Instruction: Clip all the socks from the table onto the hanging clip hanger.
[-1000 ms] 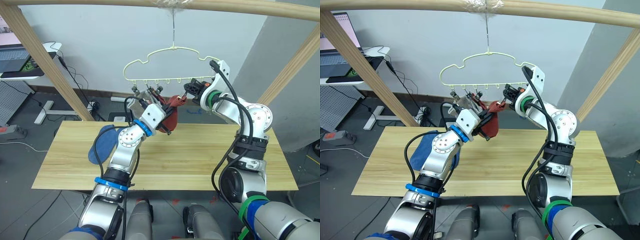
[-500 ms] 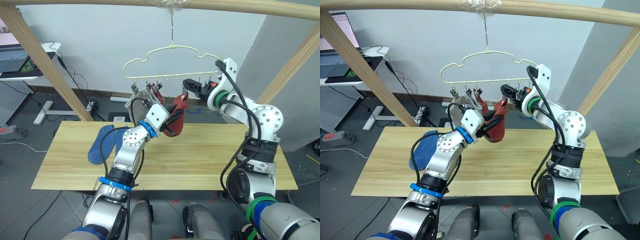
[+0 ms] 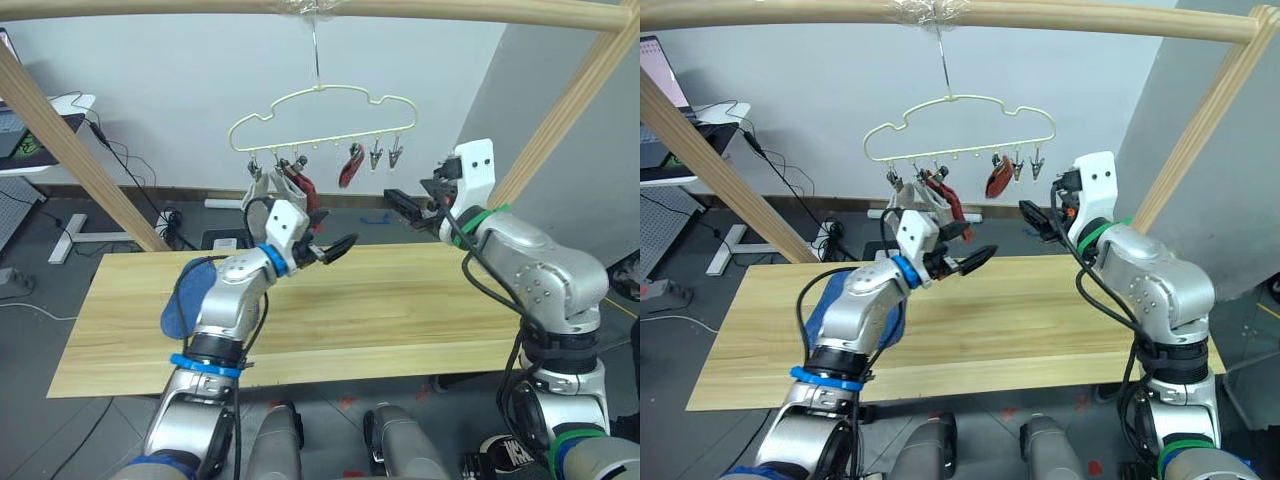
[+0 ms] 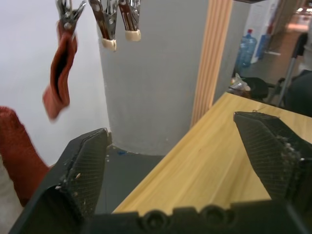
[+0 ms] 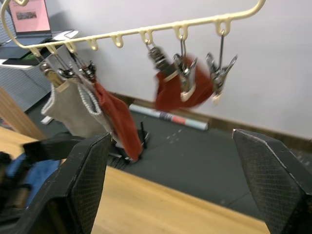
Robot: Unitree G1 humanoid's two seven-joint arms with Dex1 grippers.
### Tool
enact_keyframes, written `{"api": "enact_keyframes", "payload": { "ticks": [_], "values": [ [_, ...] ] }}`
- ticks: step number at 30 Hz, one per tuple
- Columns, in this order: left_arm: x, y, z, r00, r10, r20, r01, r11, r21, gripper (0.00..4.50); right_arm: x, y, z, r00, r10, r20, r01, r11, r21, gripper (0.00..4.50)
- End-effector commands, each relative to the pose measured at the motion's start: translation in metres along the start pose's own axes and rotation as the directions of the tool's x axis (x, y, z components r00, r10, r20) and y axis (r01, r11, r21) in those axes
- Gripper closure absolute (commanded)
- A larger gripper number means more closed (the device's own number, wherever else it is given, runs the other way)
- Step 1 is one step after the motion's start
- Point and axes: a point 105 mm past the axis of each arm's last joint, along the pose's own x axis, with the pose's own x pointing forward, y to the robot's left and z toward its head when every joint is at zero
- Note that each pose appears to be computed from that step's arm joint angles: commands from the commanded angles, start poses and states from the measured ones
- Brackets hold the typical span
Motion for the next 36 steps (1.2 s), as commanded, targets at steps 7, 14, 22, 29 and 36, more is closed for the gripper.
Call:
{"api": "enact_keyframes", "payload": {
  "ticks": [7,14,22,29,36],
  "values": [
    [-0.055,-0.023,0.057,0.994,-0.080,0.077,0.078,0.996,0.031,0.00,0.013,0.008,-0.012,0.978,-0.095,0.185,0.121,0.983,-0.138,1.92],
    [-0.073,-0.038,0.065,0.995,-0.079,0.061,0.078,0.997,0.019,0.00,0.031,0.006,-0.011,0.960,-0.140,0.243,0.168,0.981,-0.099,2.28],
    [-0.076,-0.045,0.068,0.995,-0.046,0.083,0.046,0.999,0.007,0.00,0.052,-0.004,-0.003,0.937,-0.197,0.289,0.227,0.971,-0.073,2.28],
    [-0.077,-0.047,0.076,0.993,-0.039,0.109,0.037,0.999,0.021,0.00,0.062,-0.011,0.001,0.923,-0.222,0.313,0.250,0.967,-0.051,2.28],
    [-0.076,-0.047,0.077,0.993,-0.036,0.115,0.034,0.999,0.020,0.00,0.069,-0.019,0.005,0.913,-0.252,0.322,0.274,0.961,-0.025,2.28]
  ]
}}
